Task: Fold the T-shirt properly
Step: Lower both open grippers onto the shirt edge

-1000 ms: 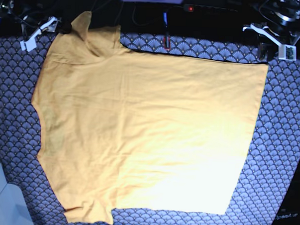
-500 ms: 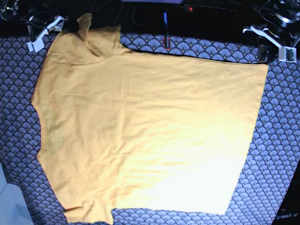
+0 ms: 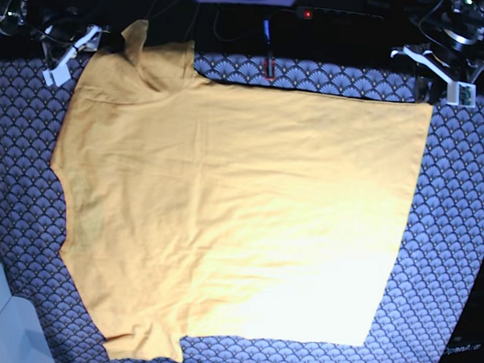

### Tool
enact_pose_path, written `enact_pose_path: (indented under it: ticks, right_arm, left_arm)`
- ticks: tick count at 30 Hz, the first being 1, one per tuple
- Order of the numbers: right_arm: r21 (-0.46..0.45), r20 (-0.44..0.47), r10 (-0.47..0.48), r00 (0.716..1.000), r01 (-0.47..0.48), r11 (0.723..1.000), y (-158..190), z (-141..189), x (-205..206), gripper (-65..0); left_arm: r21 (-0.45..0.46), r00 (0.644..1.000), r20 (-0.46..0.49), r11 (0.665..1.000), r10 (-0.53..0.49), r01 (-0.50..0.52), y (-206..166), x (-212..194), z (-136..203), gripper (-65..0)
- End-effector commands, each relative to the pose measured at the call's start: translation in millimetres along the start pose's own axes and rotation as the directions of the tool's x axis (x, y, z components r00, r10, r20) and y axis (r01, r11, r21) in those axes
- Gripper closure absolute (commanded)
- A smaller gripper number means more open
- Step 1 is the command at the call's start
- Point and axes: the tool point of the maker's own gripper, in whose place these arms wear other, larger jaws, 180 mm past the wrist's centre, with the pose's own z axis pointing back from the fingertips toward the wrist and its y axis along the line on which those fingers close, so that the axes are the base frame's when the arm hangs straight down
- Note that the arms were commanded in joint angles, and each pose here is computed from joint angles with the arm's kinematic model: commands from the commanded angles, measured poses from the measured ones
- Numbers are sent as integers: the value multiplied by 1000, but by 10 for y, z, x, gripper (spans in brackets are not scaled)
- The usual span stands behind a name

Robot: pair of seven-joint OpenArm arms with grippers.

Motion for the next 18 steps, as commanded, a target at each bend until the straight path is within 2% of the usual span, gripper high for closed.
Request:
enact_pose_path:
  ticks: [1, 9, 18]
  right_arm:
    - [27, 94, 24, 995, -27, 999, 70, 51, 245, -322]
    - [24, 107, 34, 994, -36, 999, 69, 48, 319, -114]
    - [9, 120, 38, 992, -39, 999, 15, 92, 359, -19]
  left_arm:
    - [1, 999, 33, 1000, -8, 8, 9, 87, 32, -152]
    - [1, 999, 41, 1000, -8, 8, 10, 113, 20, -152]
    - [1, 999, 43, 1000, -7, 7, 11, 118, 14, -152]
